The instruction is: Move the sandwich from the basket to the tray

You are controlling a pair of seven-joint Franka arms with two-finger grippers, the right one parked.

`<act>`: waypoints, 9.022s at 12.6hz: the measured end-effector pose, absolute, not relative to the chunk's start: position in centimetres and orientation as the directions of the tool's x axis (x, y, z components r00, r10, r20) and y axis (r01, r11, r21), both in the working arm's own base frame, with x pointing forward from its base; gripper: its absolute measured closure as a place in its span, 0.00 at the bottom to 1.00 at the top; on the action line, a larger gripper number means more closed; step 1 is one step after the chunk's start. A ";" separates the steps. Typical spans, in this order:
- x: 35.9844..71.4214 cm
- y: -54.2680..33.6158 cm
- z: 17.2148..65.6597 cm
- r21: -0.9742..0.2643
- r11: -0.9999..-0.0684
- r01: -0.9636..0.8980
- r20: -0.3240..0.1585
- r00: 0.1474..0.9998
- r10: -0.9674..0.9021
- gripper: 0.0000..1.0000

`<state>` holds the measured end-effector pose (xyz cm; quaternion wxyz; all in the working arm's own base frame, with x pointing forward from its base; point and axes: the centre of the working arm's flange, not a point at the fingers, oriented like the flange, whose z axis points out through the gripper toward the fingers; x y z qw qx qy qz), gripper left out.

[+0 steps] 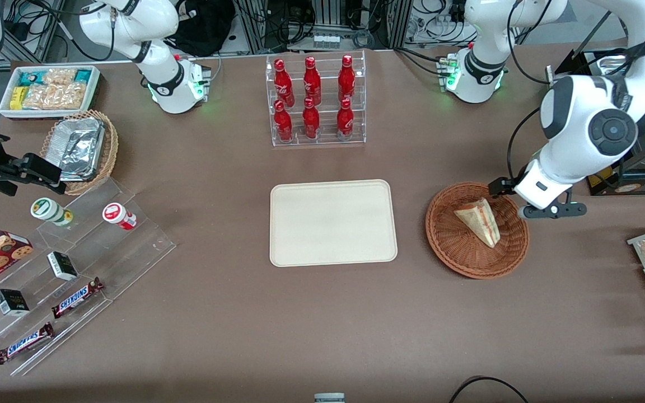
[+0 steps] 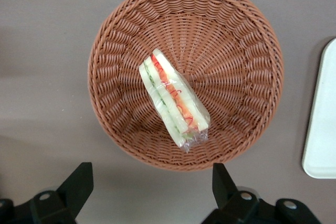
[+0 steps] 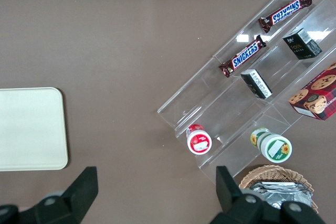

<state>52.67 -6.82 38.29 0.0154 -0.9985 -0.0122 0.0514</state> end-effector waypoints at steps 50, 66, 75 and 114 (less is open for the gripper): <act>51.9 -30.3 32.7 -0.083 -0.972 0.219 -0.127 0.965 0.228 0.86; 48.0 -51.8 25.1 -0.099 -0.968 0.232 -0.051 0.970 0.238 0.86; 47.3 -52.8 24.3 -0.100 -0.962 0.253 -0.048 0.965 0.259 0.83; 53.8 -8.2 55.4 -0.087 -0.995 0.055 -0.260 0.963 0.076 0.00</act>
